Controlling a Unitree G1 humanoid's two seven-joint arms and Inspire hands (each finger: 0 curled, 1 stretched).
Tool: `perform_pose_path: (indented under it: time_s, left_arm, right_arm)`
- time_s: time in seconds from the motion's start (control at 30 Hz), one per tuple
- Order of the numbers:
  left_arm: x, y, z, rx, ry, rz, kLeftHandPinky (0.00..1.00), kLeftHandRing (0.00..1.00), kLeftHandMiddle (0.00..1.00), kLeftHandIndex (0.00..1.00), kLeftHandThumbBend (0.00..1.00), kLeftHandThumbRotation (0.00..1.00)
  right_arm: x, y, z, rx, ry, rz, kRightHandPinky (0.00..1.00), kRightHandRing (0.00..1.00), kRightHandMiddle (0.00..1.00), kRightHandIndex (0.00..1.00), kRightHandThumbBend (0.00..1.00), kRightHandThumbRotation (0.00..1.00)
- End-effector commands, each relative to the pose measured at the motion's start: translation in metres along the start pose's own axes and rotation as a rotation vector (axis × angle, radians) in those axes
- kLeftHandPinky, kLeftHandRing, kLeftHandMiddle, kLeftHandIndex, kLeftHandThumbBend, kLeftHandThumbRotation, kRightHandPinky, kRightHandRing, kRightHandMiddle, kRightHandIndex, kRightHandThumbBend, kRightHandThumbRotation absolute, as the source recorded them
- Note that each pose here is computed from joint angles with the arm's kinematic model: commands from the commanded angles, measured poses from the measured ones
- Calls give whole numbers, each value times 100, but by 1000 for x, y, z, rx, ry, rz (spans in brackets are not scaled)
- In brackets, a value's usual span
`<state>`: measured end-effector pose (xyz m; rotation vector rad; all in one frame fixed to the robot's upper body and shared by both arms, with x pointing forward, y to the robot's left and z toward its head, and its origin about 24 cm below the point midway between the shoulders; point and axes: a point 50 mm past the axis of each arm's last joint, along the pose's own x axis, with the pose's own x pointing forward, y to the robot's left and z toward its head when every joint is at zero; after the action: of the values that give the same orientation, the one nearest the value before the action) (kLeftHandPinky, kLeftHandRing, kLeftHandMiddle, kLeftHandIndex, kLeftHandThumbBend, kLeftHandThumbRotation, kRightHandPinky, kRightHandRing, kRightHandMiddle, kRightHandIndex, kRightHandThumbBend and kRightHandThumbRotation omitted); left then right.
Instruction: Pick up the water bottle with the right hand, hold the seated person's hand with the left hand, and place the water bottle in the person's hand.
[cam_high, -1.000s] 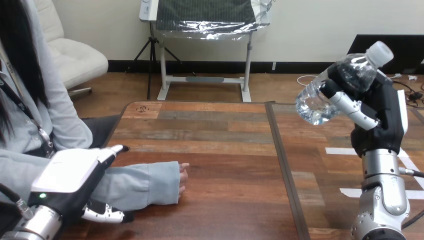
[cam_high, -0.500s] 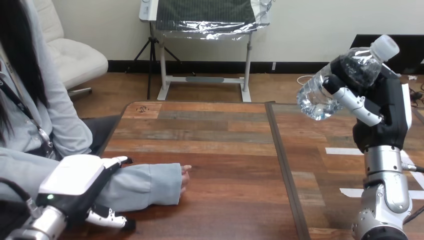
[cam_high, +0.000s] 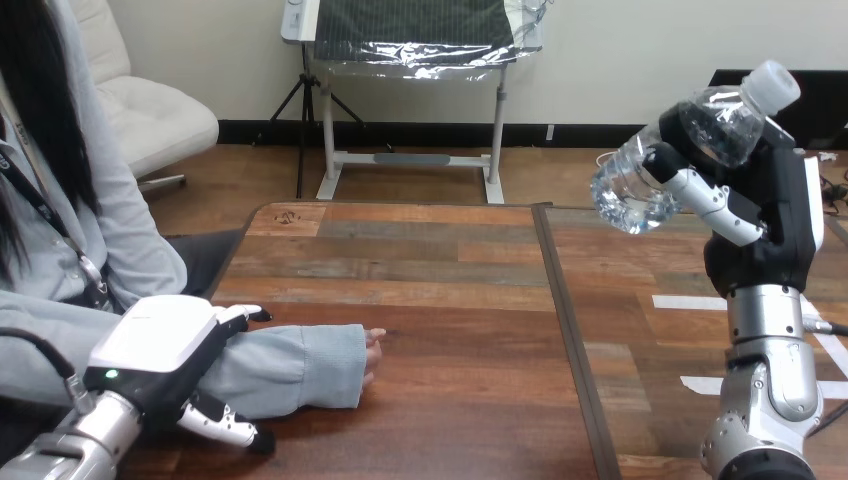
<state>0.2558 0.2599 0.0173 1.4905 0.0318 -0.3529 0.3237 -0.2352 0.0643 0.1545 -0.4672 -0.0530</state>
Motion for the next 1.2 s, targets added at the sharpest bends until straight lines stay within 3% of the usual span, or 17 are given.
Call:
perform_pose_path:
  time_s: [0.0,0.5,1.17]
  left_arm:
    - [11,0,0,28,4,-5,72,76,79,83,100,40]
    - [22,-8,2,23,4,-3,67,69,74,78,100,36]
    - [36,-10,9,28,-8,14,47,50,55,59,91,5]
  right_arm:
    - [19,12,21,2,-142,37,24,29,41,43,64,0]
    - [14,17,23,8,-166,59,24,30,41,43,67,0]
    - [7,26,25,31,-182,112,23,28,40,41,69,0]
